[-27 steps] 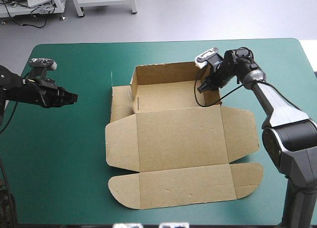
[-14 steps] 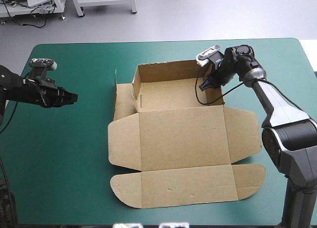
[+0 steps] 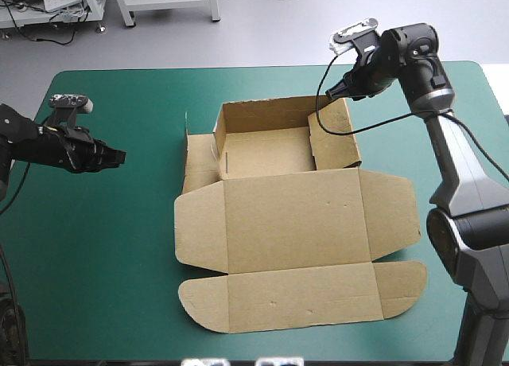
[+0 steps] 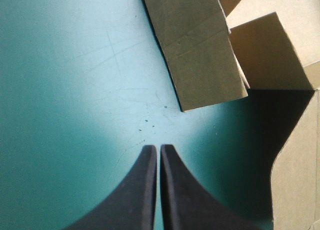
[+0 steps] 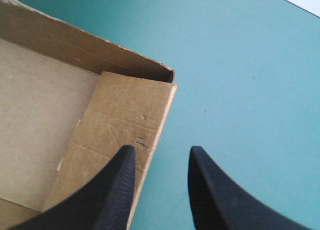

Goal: Fold the box

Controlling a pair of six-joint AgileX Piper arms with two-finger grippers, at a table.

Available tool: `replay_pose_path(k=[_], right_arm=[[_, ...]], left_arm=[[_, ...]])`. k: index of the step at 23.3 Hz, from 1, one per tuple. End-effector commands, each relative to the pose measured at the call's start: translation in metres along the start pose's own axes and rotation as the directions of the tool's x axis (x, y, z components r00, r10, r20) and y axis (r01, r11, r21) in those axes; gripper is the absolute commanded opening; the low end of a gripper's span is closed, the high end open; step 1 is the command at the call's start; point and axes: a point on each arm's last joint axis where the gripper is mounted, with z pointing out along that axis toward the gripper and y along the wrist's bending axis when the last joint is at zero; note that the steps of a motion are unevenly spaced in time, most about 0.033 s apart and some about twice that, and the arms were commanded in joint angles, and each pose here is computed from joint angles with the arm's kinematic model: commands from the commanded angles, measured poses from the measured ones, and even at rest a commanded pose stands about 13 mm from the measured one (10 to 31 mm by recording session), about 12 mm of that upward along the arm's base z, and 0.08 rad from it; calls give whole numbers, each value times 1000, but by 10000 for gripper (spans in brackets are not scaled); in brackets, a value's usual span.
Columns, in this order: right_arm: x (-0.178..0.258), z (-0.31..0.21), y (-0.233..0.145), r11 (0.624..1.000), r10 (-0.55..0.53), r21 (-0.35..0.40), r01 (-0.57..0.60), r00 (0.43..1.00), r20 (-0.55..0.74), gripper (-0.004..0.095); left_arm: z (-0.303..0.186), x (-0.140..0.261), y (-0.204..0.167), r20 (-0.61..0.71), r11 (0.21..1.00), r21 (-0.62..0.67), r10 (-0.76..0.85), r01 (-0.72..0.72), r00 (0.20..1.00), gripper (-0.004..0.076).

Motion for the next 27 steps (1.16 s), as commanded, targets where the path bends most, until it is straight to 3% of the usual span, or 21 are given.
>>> replay_pose_path(k=[1, 4, 7, 14, 16, 27], right_arm=[[-5, -81, -1, 998, 57, 2, -58, 984, 169, 337], [-2, -122, -1, 992, 117, 9, -123, 963, 244, 337], [1, -119, -2, 991, 129, 16, -136, 965, 229, 337], [17, -46, -1, 989, 148, -24, -147, 989, 14, 337], [18, -29, 0, 984, 166, -65, -166, 986, -19, 337], [30, 55, -5, 968, 182, -139, -209, 966, -182, 337]], left_arm=[[-16, -7, -8, 89, 1000, 9, 6, -7, 996, 10], [-16, -7, -8, 89, 1000, 9, 6, -7, 996, 11], [-16, -7, -8, 89, 1000, 9, 6, -7, 996, 11], [-16, -7, -8, 88, 1000, 10, 6, -7, 996, 11], [-16, -6, -9, 86, 1000, 11, 6, -7, 996, 11], [-15, -7, -8, 86, 1000, 9, 2, -3, 996, 11]])
